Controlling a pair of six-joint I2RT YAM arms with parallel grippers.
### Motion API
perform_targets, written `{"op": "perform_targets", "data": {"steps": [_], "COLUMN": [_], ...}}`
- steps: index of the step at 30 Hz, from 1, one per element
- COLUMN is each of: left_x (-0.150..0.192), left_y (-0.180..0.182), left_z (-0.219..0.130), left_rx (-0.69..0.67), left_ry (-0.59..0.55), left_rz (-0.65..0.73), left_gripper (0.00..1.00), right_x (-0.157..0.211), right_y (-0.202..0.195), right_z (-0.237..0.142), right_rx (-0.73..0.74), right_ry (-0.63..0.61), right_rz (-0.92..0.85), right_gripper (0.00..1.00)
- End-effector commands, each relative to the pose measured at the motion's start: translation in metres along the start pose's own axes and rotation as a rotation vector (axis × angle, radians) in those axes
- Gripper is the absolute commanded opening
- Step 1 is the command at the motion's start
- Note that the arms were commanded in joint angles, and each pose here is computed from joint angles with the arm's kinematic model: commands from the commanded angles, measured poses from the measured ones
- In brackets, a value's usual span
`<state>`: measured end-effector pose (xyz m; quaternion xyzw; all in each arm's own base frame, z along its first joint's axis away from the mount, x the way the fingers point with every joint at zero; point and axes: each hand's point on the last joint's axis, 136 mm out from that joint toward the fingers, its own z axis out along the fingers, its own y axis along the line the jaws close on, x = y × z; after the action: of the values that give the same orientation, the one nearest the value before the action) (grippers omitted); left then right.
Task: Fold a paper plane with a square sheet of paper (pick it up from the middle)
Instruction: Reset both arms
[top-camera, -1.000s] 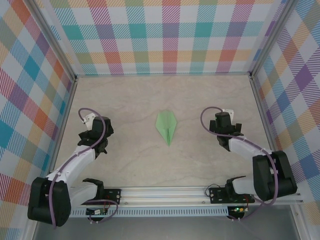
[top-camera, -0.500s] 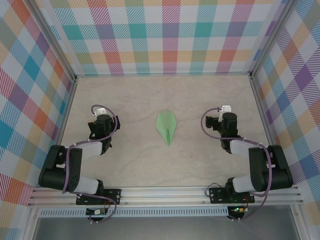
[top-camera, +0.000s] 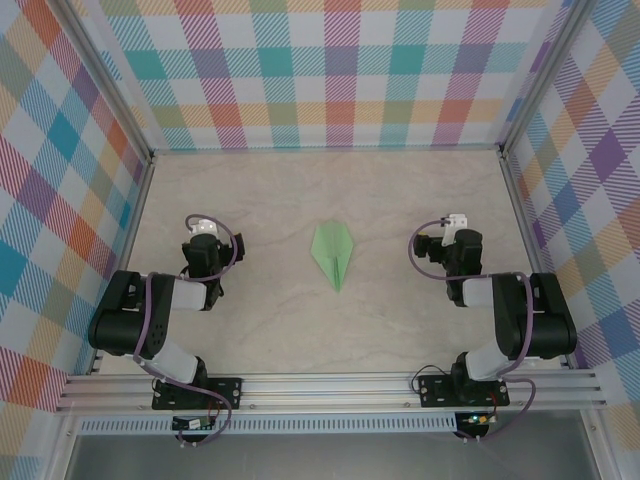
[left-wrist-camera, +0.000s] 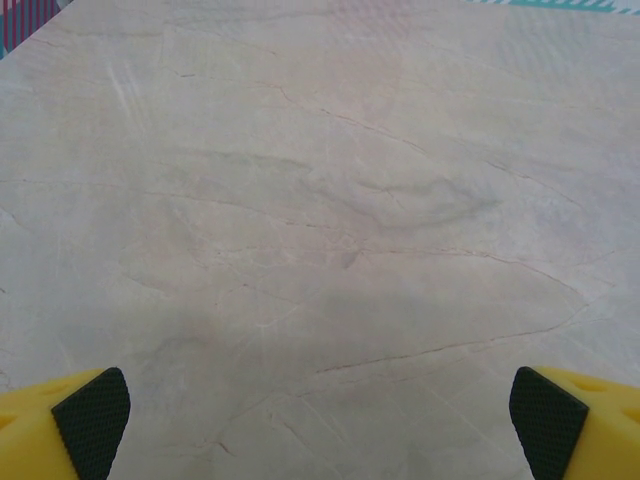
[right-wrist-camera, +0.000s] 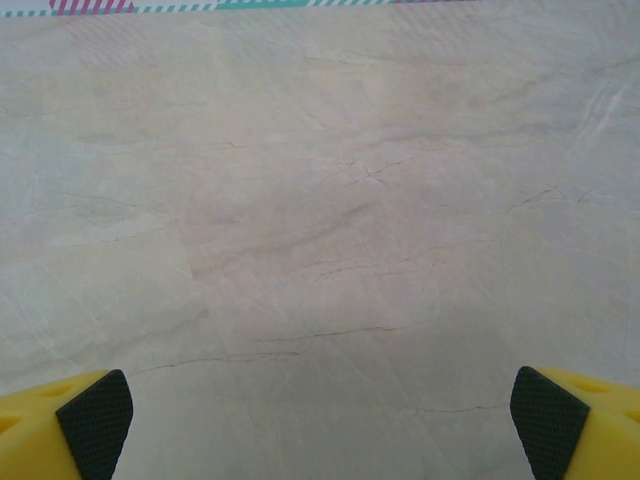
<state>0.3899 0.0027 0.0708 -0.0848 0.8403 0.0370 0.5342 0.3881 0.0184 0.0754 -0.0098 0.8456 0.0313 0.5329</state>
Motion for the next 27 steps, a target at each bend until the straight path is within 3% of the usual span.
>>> {"op": "perform_targets", "data": {"steps": [1,27], "left_x": [-0.0107,-0.0113], "left_y": [0.0005,0.0005], "left_z": [-0.0005,-0.0005], "left_rx": [0.013,0.014], "left_ry": [-0.041,-0.042], "left_rz": [0.006,0.004], "left_gripper": [1.00,1.00], "right_x": [-0.0177,-0.0168], "right_y": [0.0020,0.0012], "right_z": [0.0006,0.0007], "right_rx": [-0.013,-0.009], "right_ry": [-0.061,-0.060], "right_rz": [0.016,0.020], "right_gripper": [1.00,1.00]}}
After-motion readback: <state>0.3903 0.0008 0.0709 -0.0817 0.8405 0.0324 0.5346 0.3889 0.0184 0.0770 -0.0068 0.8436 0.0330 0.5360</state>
